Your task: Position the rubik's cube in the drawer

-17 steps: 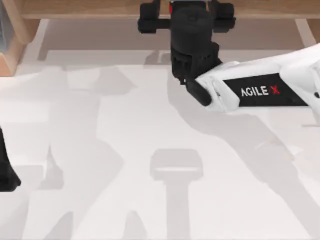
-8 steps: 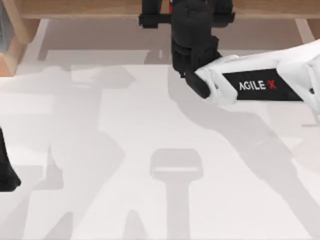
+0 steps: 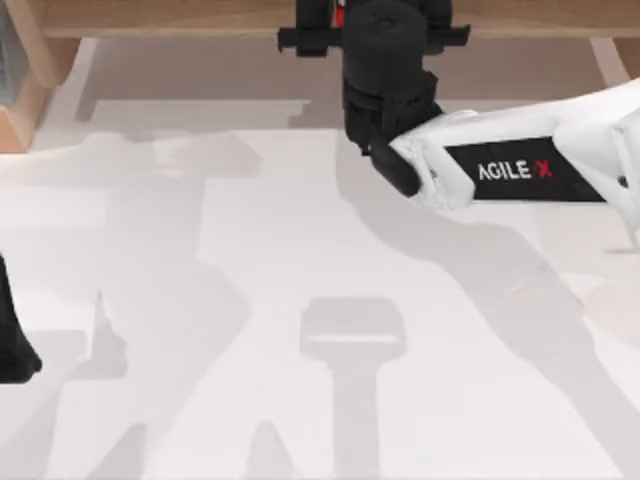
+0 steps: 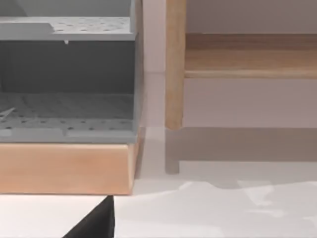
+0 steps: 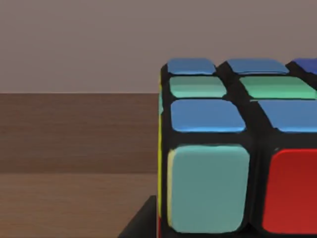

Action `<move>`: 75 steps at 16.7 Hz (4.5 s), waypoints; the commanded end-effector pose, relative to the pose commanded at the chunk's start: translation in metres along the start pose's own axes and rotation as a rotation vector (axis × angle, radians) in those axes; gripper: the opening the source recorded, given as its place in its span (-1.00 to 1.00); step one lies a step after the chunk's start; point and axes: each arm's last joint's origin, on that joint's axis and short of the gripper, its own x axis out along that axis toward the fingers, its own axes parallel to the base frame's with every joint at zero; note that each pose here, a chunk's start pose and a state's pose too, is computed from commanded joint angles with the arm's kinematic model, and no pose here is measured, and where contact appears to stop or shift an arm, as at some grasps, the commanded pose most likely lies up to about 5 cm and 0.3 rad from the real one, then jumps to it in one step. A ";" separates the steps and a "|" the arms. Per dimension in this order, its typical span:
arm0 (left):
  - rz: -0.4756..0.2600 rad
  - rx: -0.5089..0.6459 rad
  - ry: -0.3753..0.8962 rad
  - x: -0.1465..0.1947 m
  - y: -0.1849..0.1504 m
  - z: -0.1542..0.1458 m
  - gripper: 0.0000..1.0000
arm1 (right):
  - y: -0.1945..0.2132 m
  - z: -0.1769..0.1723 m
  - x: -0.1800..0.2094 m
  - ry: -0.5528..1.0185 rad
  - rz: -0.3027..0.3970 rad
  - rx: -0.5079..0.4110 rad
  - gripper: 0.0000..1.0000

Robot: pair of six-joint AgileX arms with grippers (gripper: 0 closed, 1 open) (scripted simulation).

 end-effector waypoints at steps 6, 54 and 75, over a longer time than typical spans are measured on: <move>0.000 0.000 0.000 0.000 0.000 0.000 1.00 | 0.000 0.000 0.000 0.000 0.000 0.000 -1.00; 0.000 0.000 0.000 0.000 0.000 0.000 1.00 | -0.139 0.170 0.007 0.939 0.204 -0.109 -1.00; 0.000 0.000 0.000 0.000 0.000 0.000 1.00 | -0.463 0.032 0.036 1.573 0.001 0.001 -1.00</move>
